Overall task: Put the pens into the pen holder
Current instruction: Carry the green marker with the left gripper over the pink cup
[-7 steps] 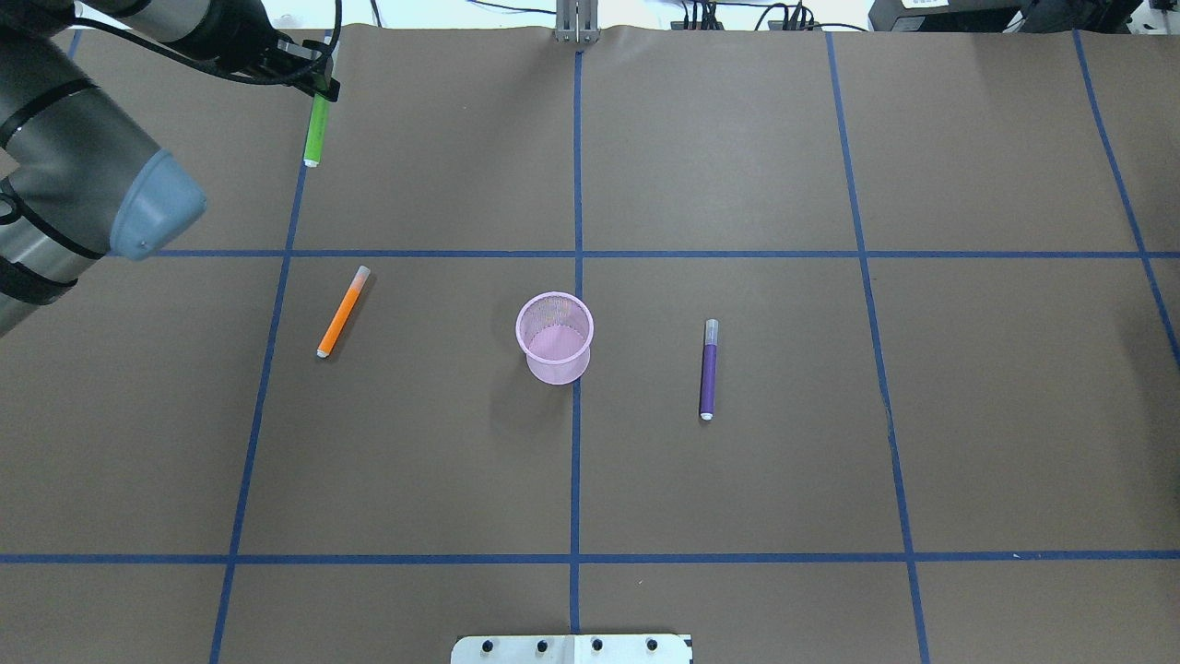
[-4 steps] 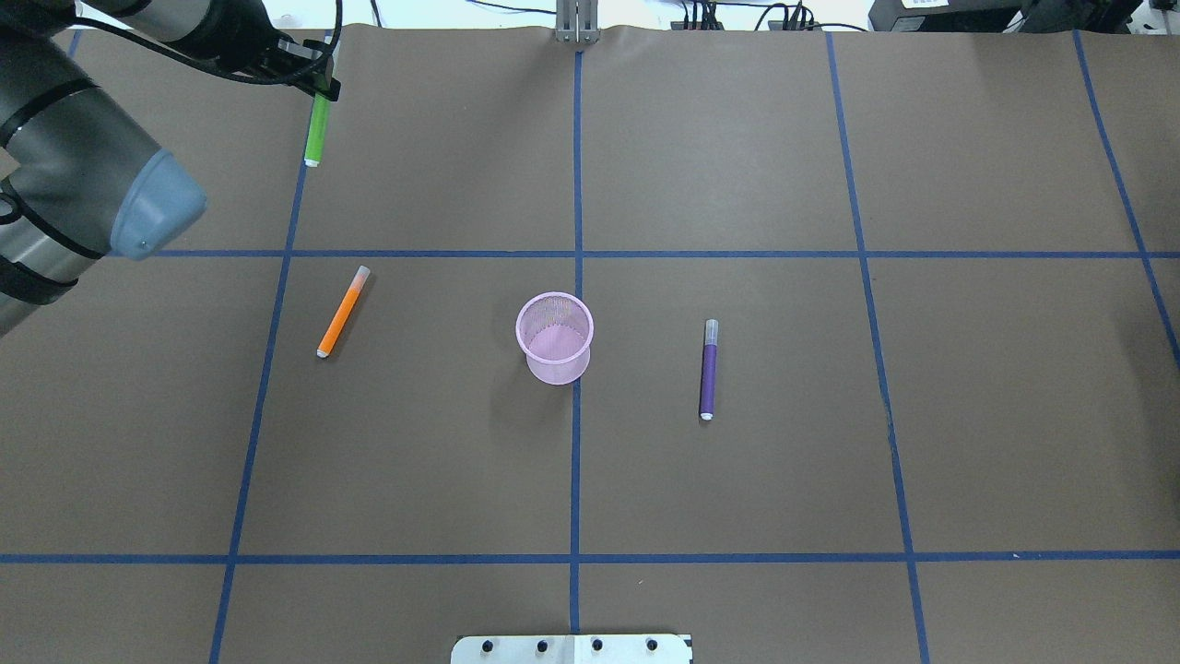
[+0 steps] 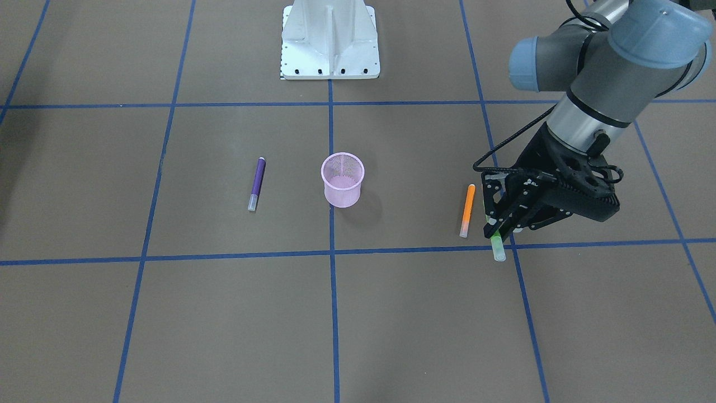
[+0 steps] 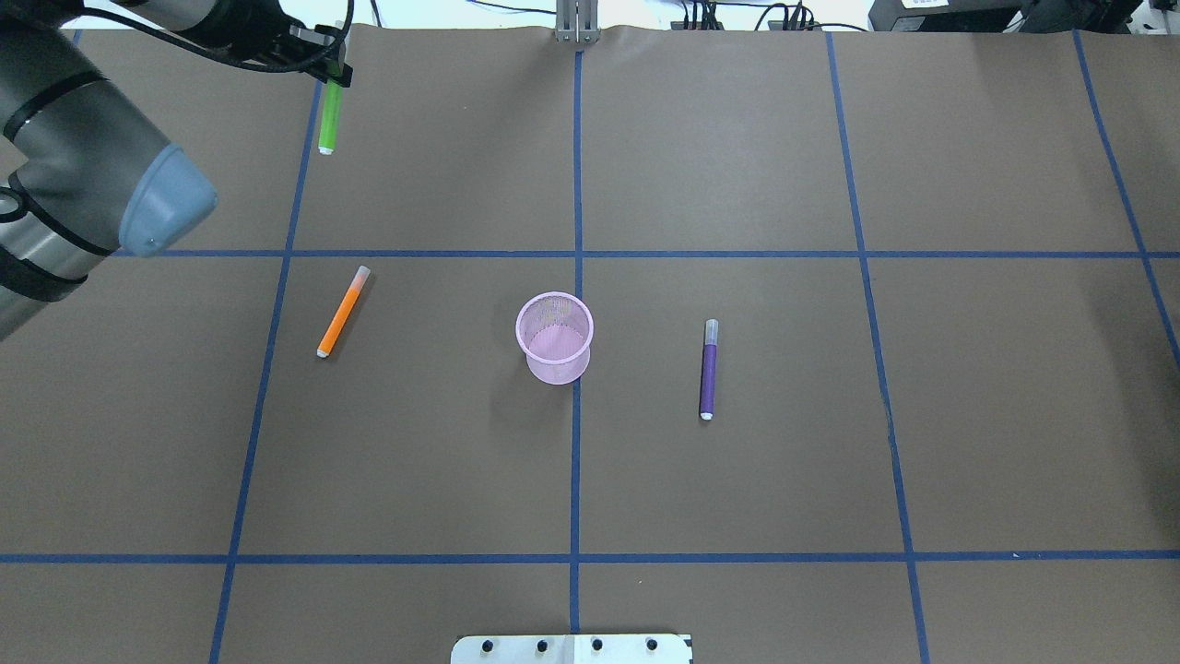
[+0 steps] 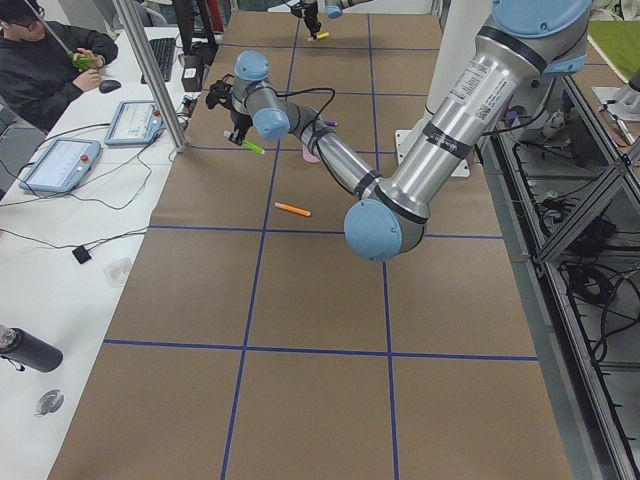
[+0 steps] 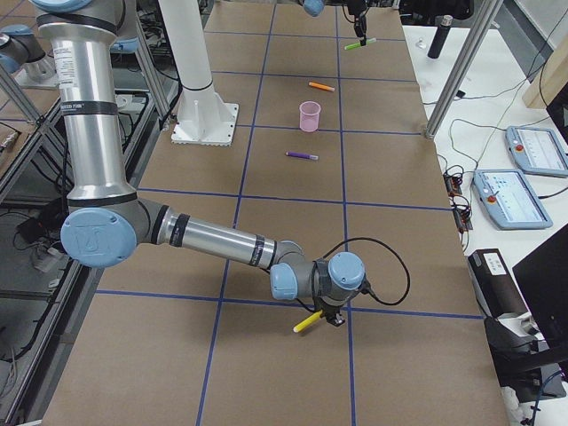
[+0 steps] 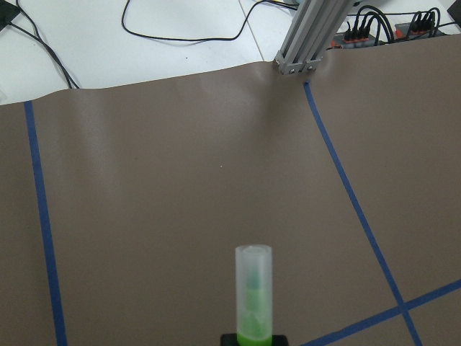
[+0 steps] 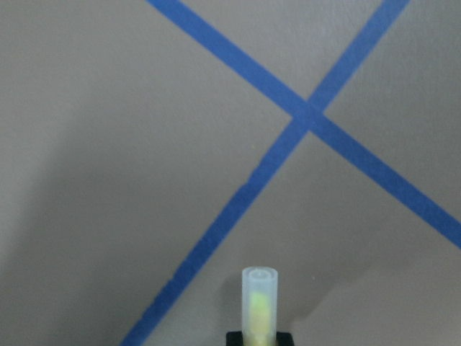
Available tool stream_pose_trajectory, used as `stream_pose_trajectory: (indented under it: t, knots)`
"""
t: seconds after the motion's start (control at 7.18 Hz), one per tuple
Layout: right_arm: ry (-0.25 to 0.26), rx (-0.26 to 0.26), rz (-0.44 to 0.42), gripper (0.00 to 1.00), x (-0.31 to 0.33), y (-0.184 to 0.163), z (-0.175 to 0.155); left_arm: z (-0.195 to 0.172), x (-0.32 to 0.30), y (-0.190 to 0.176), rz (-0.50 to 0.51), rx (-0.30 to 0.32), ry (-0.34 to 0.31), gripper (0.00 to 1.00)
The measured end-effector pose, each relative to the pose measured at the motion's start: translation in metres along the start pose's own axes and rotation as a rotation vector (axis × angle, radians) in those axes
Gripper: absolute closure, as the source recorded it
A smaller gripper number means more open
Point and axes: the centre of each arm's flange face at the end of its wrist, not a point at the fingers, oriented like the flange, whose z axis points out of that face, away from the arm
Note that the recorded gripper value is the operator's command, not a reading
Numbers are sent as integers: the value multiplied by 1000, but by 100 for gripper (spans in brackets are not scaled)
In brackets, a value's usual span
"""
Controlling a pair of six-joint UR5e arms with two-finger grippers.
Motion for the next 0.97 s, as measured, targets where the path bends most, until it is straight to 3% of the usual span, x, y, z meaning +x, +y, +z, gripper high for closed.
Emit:
stream_pose_trajectory:
  t: [0.42,0.97]
  knots:
    - [-13,95,174,100,-4,-20,-55,-10,89,39,-74,204,36,100]
    - [-4,140,231,100,-14,-35,-80,6,165,129,-199,415,145,100]
